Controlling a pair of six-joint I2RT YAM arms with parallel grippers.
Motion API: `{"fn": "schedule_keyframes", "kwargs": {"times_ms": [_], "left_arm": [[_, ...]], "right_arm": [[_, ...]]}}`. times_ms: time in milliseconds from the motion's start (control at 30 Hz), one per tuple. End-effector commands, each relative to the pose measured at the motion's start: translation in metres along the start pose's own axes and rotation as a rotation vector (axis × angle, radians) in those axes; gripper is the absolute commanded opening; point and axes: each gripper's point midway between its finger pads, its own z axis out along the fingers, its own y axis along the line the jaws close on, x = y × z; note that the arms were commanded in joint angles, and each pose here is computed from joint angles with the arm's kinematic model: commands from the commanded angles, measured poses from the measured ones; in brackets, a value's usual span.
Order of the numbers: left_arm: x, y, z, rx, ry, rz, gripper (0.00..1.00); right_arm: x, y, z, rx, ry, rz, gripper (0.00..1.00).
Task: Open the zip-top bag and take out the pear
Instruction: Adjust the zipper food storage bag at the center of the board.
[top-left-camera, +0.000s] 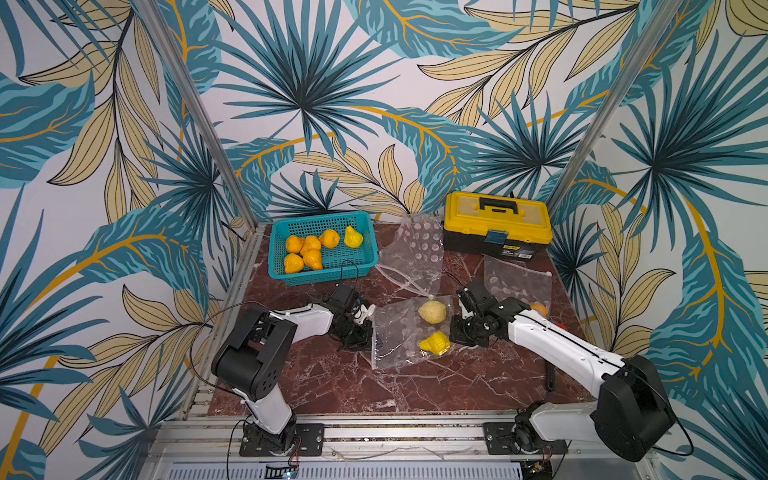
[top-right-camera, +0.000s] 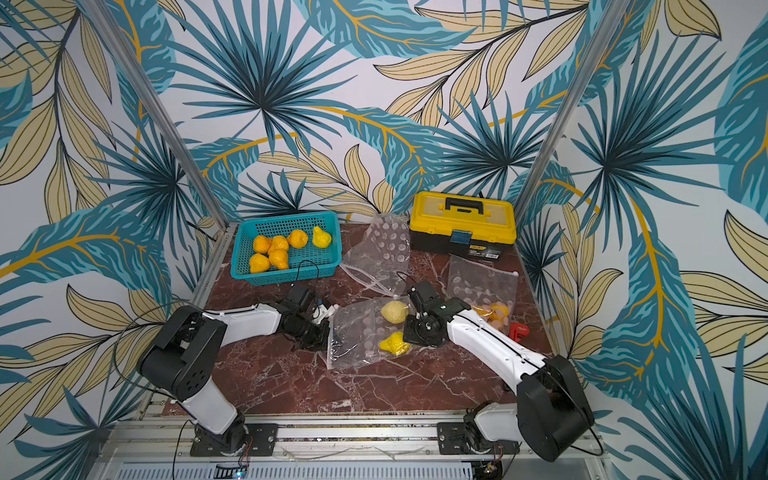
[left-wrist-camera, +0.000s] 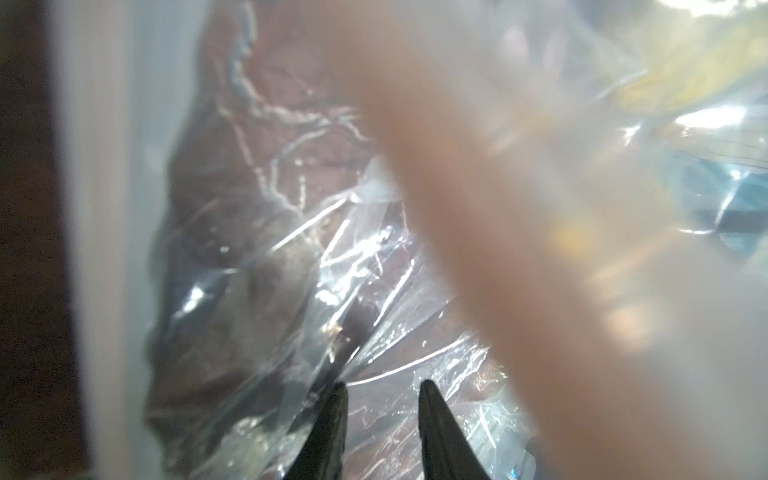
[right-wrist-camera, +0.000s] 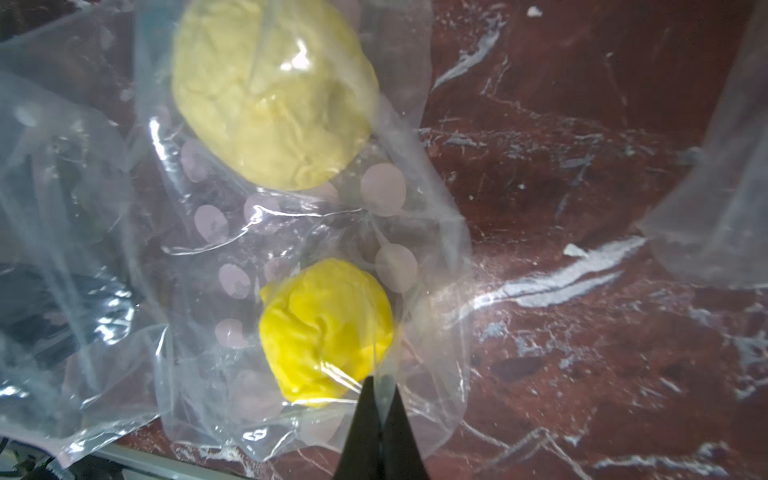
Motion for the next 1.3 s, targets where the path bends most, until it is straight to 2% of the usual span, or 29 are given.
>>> {"fn": "schedule_keyframes", "kwargs": {"times_ms": [0, 100, 200, 367, 433, 500, 567, 600, 700, 733, 867, 967, 1033, 1100, 1267], "left_arm": [[0.024, 0.063, 0.023, -0.175, 0.047, -0.13, 0.31], [0.025, 0.071, 0.026, -0.18, 0.051, -0.149, 0.3], [0.025, 0.075, 0.024, -0.183, 0.051, -0.159, 0.3], [0.024, 0.077, 0.021, -0.184, 0.041, -0.165, 0.3], [0.023, 0.074, 0.019, -0.175, 0.032, -0.166, 0.3], [0.021, 0.069, 0.015, -0.164, 0.017, -0.161, 0.31], [0.018, 0.06, 0.011, -0.141, 0.002, -0.152, 0.34], [0.015, 0.054, 0.008, -0.124, -0.006, -0.146, 0.36], [0.01, 0.035, 0.0, -0.084, -0.027, -0.126, 0.42], [0.008, 0.03, -0.002, -0.076, -0.031, -0.116, 0.43], [0.001, 0.004, -0.013, -0.055, -0.056, -0.069, 0.49], [-0.004, -0.01, -0.017, -0.038, -0.069, -0.053, 0.51], [-0.005, -0.016, -0.018, -0.032, -0.068, -0.043, 0.52], [-0.005, -0.025, -0.02, -0.026, -0.072, -0.028, 0.53], [-0.007, -0.037, -0.022, -0.018, -0.081, -0.004, 0.54]], "right_arm": [[-0.003, -0.002, -0.039, 0.013, -0.046, -0.023, 0.0], [0.001, -0.001, -0.062, 0.0, -0.063, -0.04, 0.0], [0.007, -0.007, -0.069, 0.003, -0.065, -0.041, 0.0], [0.025, -0.019, -0.051, 0.031, 0.0, -0.031, 0.0], [0.039, -0.022, -0.039, 0.039, 0.078, -0.038, 0.0], [0.049, -0.03, -0.033, 0.086, 0.142, -0.034, 0.0], [0.051, -0.042, -0.035, 0.157, 0.155, -0.034, 0.0], [0.047, -0.048, -0.04, 0.202, 0.135, -0.033, 0.03], [0.024, -0.055, -0.066, 0.295, 0.035, -0.034, 0.25], [0.017, -0.053, -0.075, 0.308, 0.0, -0.036, 0.29], [-0.002, -0.019, -0.089, 0.203, -0.092, -0.058, 0.32], [-0.003, 0.006, -0.067, 0.107, -0.061, -0.061, 0.32], [-0.001, 0.014, -0.049, 0.094, -0.022, -0.065, 0.32], [-0.001, 0.013, -0.029, 0.116, -0.005, -0.057, 0.32], [-0.015, 0.004, 0.007, 0.183, -0.062, -0.027, 0.27]]}}
